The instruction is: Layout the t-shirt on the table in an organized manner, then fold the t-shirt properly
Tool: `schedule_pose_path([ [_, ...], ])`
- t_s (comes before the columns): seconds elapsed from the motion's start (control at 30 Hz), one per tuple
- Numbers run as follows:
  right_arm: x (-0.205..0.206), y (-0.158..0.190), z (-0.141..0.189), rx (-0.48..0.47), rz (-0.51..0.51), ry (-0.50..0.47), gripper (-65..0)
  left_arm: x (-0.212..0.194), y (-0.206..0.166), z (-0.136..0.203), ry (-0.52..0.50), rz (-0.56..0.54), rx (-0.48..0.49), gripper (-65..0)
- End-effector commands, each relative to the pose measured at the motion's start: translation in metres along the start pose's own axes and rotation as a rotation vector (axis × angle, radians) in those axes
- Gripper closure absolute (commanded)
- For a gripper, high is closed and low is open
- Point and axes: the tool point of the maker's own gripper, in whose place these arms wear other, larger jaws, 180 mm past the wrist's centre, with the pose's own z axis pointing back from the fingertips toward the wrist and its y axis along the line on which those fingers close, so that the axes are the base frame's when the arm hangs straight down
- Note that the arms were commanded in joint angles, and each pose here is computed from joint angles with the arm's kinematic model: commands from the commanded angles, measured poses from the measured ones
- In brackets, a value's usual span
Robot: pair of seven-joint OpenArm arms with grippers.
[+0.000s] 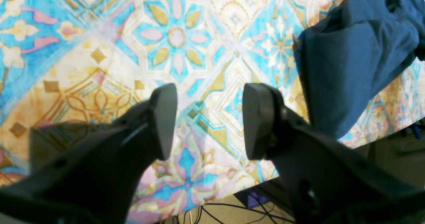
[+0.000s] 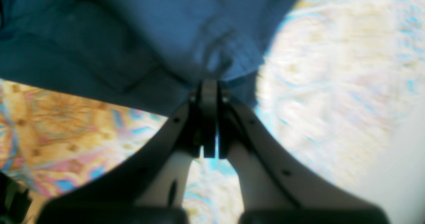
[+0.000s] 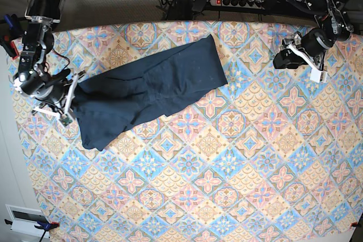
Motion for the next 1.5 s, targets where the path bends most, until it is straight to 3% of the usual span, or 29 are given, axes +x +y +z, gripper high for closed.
schedule_pose_path([
  [0.0, 0.010, -0.013, 0.011, -0.042, 0.011, -0.038, 0.0, 0.012, -0.003, 0.004, -0.037, -0.021, -0.010, -31.5],
  [0.3, 0.000, -0.014, 0.019, -0.061, 0.003, -0.027, 0.0, 0.012, -0.004, 0.003, -0.037, -0.021, -0.013, -31.5],
  [0.47, -0.005, 0.014, -0.002, 0.033, 0.030, 0.007, -0.5, 0.011, -0.004, 0.003, -0.034, -0.020, -0.012, -31.5],
  [0.67, -0.015, 0.023, -0.017, 0.082, 0.001, 0.017, -13.3, 0.010, -0.003, 0.004, -0.033, -0.019, -0.011, -31.5],
  [0.87, 0.028, -0.015, -0.010, -0.029, 0.038, -0.074, -22.4, 0.011, -0.002, 0.005, -0.033, -0.022, -0.007, -31.5],
  [1.03, 0.074, -0.048, 0.000, -0.097, 0.041, -0.166, -22.7, 0.006, -0.001, 0.006, -0.023, -0.019, -0.004, -31.5],
  [1.2, 0.054, -0.070, -0.033, -0.036, -0.095, -0.084, -23.2, 0.006, -0.001, 0.006, -0.023, -0.019, -0.004, -31.5],
  [1.33, 0.048, -0.085, -0.056, 0.010, -0.208, -0.066, -28.3, 0.007, -0.001, 0.006, -0.023, -0.020, -0.004, -31.5],
  [1.47, 0.041, -0.088, -0.072, 0.048, -0.224, -0.051, -31.7, 0.006, -0.002, 0.005, -0.024, -0.016, -0.006, -31.5],
])
